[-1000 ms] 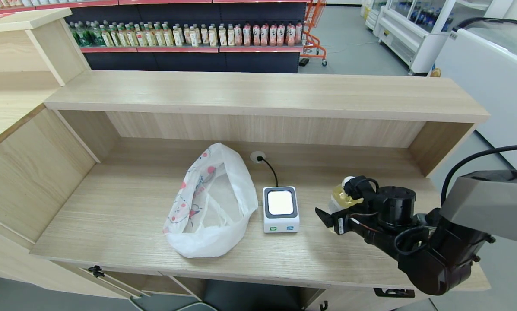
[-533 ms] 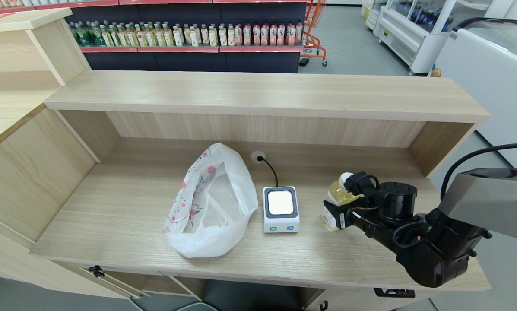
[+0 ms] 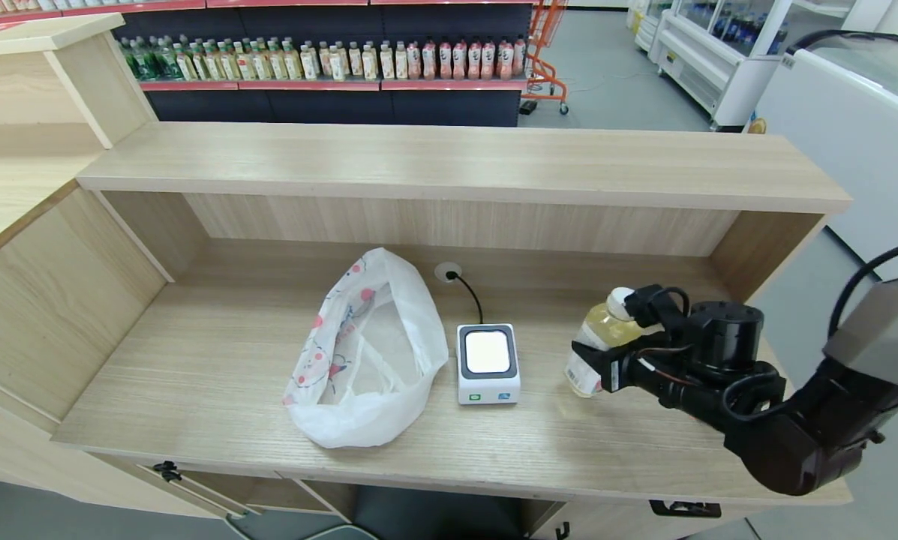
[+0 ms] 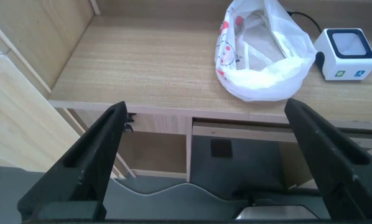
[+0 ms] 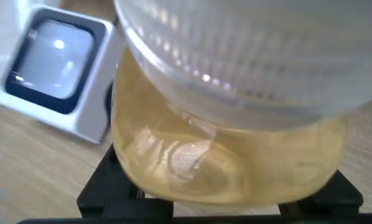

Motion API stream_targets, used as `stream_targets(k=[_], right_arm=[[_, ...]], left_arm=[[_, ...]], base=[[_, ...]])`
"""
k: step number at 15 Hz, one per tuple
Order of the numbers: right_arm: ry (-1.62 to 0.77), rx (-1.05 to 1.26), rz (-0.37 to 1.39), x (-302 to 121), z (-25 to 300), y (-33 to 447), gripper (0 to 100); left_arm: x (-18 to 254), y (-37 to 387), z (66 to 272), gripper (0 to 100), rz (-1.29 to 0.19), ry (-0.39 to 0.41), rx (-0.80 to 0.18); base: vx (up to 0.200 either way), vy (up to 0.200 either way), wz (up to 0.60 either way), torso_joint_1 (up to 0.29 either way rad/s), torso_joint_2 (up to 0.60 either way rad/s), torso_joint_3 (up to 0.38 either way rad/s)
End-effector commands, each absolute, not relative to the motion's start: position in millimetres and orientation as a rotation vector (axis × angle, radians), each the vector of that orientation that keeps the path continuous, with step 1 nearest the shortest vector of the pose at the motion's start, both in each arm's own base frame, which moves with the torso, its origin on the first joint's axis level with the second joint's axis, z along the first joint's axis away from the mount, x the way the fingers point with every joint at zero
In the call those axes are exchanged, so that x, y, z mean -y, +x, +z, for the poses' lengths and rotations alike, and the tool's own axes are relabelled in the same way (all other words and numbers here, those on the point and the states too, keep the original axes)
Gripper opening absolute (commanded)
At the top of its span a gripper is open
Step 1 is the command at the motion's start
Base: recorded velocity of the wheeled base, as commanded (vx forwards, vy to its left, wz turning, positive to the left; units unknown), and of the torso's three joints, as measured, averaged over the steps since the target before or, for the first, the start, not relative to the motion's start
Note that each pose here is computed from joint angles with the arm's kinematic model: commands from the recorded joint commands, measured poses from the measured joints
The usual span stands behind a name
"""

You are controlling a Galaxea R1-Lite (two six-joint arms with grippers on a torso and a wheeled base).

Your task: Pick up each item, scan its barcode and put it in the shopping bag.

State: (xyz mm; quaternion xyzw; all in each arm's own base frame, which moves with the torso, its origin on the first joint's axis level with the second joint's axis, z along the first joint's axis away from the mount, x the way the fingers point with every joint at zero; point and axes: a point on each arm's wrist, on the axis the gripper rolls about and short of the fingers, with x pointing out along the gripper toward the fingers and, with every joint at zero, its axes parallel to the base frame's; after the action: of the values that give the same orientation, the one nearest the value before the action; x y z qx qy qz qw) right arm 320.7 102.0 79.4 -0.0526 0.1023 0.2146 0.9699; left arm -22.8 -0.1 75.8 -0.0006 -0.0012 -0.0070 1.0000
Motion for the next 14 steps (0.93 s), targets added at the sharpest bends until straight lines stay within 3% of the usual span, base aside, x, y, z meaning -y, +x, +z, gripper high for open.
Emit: stream_targets(k=[1, 5, 9, 14], right_arm=[[-0.031, -0.099, 0.541, -86, 159, 281, 0], [0.1, -0.131, 0.814, -82, 203, 242, 0], [0.137, -0.199, 1.077, -87, 205, 225, 0], [0.148, -0.238, 1.235, -96, 204, 213, 0]], left_arm=[[0, -23, 76, 100, -0.014, -0.002, 0.002], [0, -23, 76, 100, -0.014, -0.002, 0.002], [0, -23, 76, 100, -0.014, -0.002, 0.003], [0, -23, 76, 100, -0.014, -0.002, 0.002]], base=[[0.0, 0.0, 0.0, 0.0, 0.0, 0.0], [0.0, 0.0, 0.0, 0.0, 0.0, 0.0], [0.0, 0.0, 0.0, 0.0, 0.0, 0.0], [0.0, 0.0, 0.0, 0.0, 0.0, 0.0]])
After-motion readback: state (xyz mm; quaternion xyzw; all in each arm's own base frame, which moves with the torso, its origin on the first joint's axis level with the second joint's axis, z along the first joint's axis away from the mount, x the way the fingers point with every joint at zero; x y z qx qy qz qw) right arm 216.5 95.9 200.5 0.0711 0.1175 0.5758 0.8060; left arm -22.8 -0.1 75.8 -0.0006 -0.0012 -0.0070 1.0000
